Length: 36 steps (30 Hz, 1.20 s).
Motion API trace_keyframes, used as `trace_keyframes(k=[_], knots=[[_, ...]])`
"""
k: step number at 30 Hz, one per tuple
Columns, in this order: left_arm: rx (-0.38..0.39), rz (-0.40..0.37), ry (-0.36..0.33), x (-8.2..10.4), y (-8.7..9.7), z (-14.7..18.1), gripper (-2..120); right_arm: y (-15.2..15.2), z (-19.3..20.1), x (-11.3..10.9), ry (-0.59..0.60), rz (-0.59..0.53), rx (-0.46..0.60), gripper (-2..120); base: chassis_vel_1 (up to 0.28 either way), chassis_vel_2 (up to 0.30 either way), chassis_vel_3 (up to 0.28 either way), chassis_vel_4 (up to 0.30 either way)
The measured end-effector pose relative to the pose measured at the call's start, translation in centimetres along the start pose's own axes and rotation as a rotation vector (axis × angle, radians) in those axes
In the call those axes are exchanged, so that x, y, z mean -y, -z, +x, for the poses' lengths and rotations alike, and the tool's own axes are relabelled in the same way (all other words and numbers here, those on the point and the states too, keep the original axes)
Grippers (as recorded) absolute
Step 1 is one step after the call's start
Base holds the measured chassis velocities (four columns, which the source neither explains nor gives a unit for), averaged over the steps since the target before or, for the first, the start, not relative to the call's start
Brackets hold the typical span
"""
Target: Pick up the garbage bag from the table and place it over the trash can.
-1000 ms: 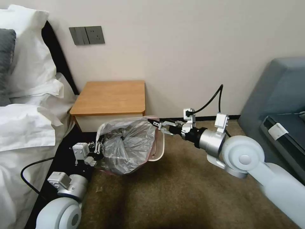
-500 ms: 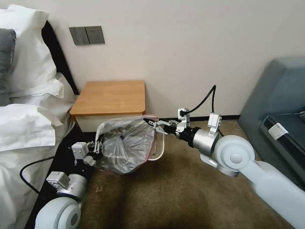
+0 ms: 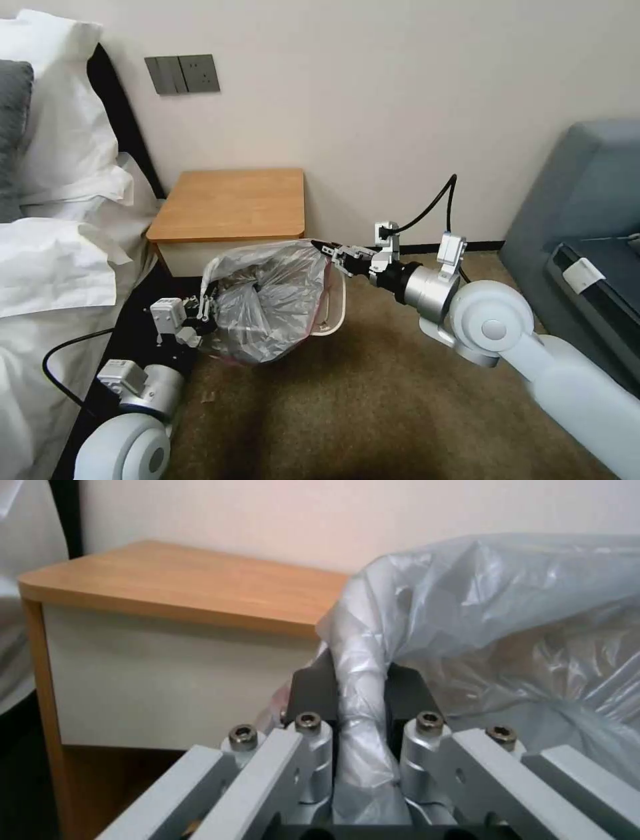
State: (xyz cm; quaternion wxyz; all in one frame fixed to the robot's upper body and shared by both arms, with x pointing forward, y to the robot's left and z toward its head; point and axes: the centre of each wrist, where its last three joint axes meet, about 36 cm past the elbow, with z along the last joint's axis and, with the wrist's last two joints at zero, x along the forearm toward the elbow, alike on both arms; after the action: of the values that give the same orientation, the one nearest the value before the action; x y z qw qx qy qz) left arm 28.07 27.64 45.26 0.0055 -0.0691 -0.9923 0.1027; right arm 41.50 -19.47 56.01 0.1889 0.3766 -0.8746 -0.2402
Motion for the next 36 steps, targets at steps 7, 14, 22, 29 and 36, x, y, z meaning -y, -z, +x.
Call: trace_keyframes(k=[7,14,22,29,36], knots=[[0.001,0.002,-0.003,0.1,0.0,-0.1,9,0.6,0.2,0.2,-0.009,0.011,0.004,0,0.000,0.000,0.000,0.000],[-0.001,0.006,-0.013,0.1,-0.1,0.0,9,1.8,-0.1,1.0,-0.029,0.036,-0.001,0,0.000,0.000,0.000,0.000],[0.010,0.032,-0.016,0.1,0.2,0.1,9,2.4,0.2,3.1,-0.054,0.066,-0.095,0,0.000,0.000,0.000,0.000],[0.026,0.068,-0.034,-0.1,0.4,0.0,9,2.6,0.7,4.7,-0.076,0.040,-0.158,0,0.000,0.000,0.000,0.000],[0.036,0.069,-0.028,-0.5,0.2,-0.2,9,3.2,1.8,5.0,-0.109,0.025,-0.135,10,0.000,0.000,0.000,0.000]])
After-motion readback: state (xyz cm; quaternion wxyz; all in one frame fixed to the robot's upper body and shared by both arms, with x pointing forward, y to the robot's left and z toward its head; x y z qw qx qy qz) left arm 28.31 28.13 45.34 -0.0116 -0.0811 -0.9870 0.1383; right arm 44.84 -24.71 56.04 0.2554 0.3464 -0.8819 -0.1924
